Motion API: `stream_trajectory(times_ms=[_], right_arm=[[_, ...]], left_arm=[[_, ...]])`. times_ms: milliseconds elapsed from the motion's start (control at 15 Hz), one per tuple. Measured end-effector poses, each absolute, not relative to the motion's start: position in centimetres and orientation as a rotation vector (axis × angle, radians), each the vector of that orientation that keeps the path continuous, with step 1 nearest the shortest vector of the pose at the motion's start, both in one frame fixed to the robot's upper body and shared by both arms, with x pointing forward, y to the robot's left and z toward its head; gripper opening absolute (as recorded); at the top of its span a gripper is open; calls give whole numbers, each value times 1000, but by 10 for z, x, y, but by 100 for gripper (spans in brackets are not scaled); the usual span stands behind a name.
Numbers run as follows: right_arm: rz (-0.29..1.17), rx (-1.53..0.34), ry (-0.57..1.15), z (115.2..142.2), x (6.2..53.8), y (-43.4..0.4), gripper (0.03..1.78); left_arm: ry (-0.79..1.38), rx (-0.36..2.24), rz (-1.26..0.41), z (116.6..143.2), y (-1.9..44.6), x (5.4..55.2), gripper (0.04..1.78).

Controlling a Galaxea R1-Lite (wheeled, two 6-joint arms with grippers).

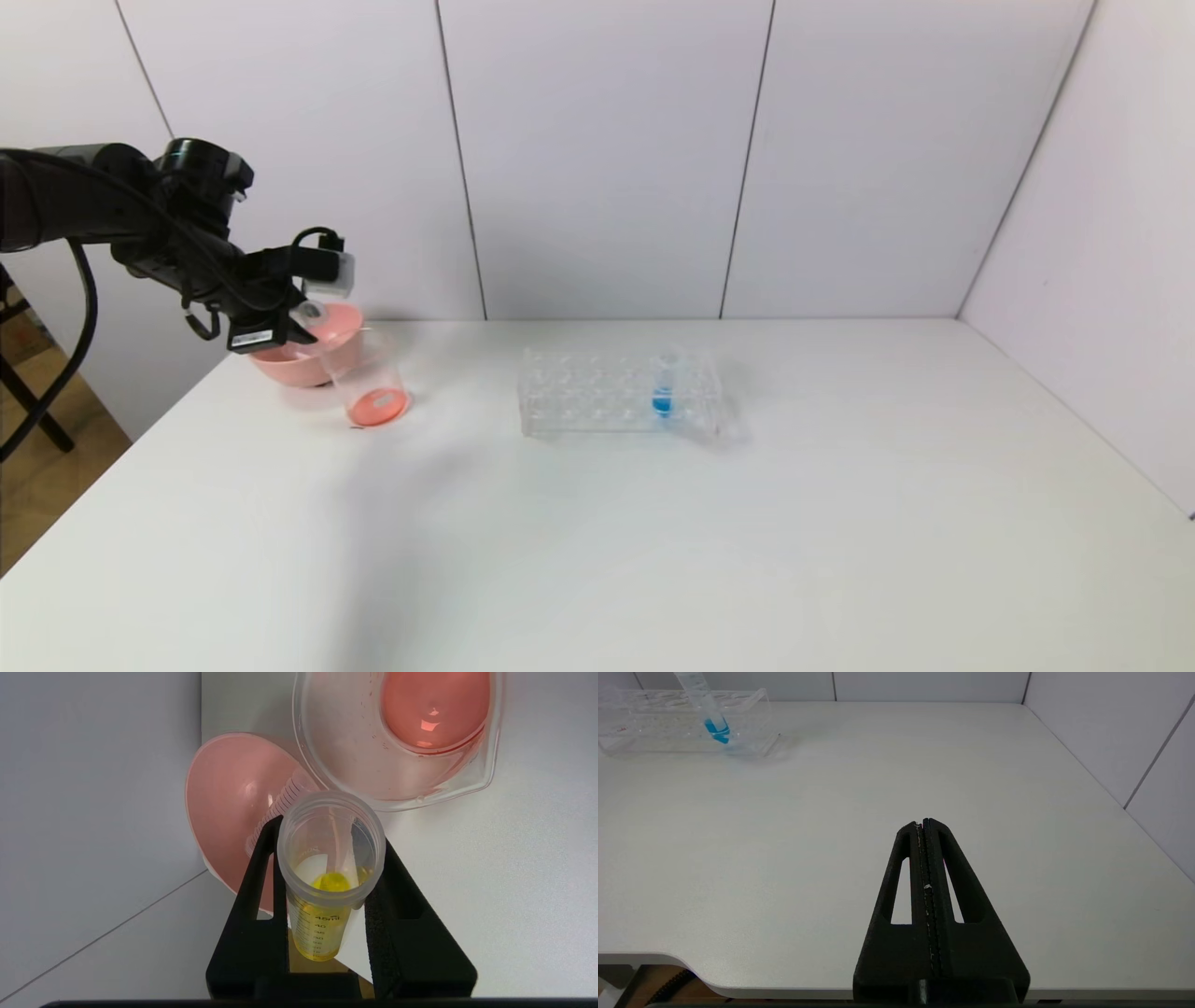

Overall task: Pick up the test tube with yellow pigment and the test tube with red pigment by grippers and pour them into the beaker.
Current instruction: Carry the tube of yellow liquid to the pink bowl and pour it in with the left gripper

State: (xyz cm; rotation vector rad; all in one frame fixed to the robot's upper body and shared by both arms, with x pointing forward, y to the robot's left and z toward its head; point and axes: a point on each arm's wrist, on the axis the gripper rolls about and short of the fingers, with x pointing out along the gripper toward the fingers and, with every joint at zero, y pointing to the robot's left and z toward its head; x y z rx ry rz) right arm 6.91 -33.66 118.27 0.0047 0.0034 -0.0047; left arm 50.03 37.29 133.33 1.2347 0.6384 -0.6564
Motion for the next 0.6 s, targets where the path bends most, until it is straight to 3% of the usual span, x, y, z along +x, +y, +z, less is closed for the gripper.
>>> stream_trajectory(times_ms=[600], right_arm=[[-5,5,3,1183,69,-337,11]], left_arm=[[712,1279,-620,1332,367,499,47]])
